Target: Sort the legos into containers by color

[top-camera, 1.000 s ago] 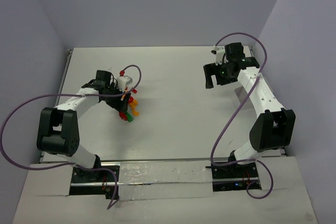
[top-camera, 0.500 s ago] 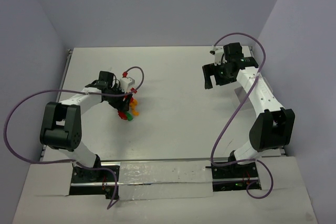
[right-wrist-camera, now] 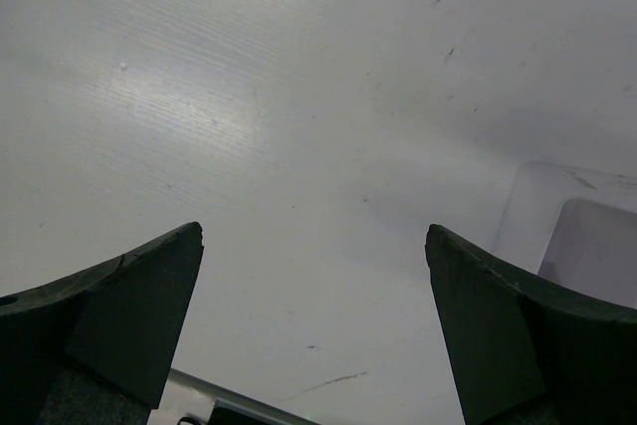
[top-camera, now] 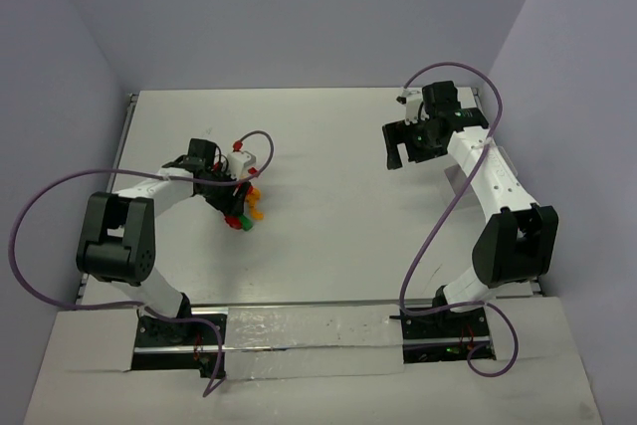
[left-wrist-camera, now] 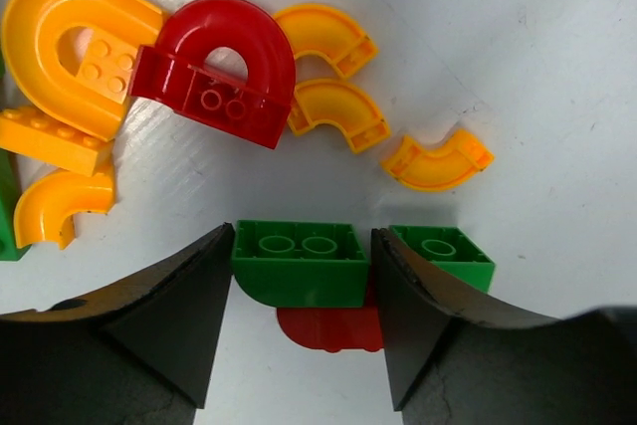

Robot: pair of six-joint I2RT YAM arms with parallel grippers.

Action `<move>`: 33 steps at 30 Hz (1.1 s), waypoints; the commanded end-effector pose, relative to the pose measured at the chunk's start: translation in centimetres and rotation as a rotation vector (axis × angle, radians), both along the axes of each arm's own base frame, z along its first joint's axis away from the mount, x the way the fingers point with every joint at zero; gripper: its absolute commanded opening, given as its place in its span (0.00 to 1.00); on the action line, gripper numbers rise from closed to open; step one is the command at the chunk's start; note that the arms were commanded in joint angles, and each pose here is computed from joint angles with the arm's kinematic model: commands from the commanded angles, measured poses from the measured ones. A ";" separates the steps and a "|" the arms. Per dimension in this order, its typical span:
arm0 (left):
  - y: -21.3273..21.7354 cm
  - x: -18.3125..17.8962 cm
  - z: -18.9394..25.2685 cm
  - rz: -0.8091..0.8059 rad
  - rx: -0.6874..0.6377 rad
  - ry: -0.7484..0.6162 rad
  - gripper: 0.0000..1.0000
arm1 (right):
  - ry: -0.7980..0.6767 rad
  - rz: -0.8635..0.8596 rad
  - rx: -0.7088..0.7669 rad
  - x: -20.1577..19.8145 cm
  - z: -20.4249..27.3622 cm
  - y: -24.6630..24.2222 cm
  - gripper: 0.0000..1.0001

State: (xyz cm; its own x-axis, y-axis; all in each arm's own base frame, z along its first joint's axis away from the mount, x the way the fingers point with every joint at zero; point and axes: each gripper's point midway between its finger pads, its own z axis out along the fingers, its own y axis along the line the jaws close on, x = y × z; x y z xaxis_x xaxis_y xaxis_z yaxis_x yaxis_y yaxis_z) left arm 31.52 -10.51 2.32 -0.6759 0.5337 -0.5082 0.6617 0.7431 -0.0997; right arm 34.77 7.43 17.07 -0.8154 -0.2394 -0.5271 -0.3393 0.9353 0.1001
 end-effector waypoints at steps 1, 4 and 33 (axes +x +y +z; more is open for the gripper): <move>0.0 -0.3 0.5 -0.007 0.001 -0.014 0.61 | -0.023 -0.003 0.011 0.6 0.4 0.6 1.00; 0.0 -0.1 0.6 0.009 0.003 -0.004 0.51 | -0.034 -0.004 0.029 0.7 0.8 1.2 1.00; -11.4 2.4 15.9 0.077 -0.288 -0.247 0.11 | 0.178 0.453 0.711 -4.8 4.7 25.8 0.95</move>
